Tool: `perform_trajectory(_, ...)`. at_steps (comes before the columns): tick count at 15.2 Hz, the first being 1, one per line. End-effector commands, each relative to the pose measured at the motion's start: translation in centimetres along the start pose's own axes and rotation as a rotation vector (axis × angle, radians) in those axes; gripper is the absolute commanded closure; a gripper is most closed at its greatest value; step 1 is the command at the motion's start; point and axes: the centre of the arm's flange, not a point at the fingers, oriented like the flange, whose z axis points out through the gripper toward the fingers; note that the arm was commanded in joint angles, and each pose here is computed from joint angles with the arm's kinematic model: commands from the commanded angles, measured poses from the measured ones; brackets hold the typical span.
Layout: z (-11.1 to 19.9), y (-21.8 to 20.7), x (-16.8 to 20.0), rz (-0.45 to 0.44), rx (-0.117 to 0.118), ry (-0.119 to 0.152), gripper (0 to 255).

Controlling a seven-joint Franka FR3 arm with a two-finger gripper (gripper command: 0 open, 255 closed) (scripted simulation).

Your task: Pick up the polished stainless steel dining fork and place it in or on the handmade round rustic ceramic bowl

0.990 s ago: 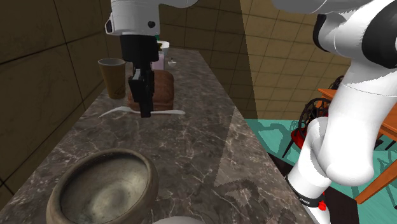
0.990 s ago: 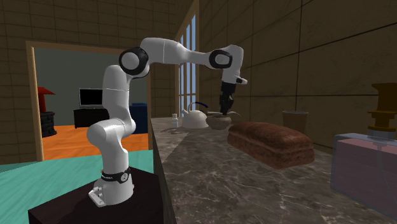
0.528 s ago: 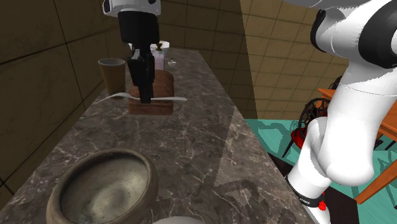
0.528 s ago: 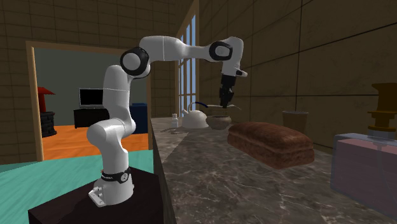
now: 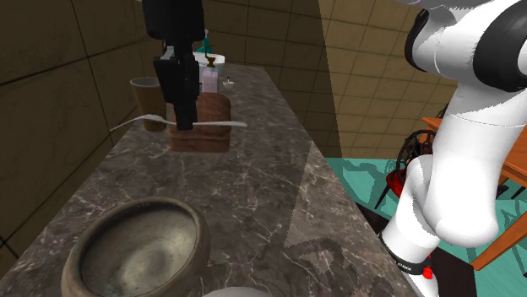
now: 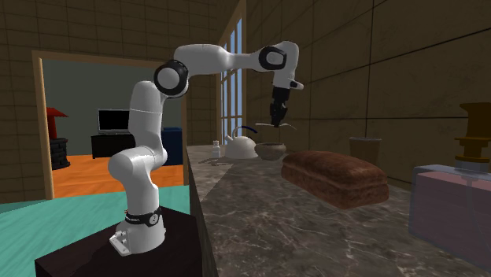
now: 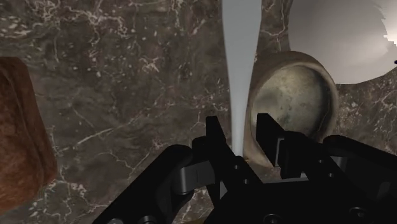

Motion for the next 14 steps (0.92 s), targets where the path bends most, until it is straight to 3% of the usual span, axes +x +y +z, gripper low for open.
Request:
perform_trajectory(1, 0.6, -2.2, 0.7, 0.001, 0.0, 0.0, 255)
perform_trajectory(9, 3.4, -12.2, 3.3, 0.001, 0.0, 0.0, 255)
perform_trajectory(14, 5.9, -11.7, 3.6, 0.001, 0.0, 0.0, 255)
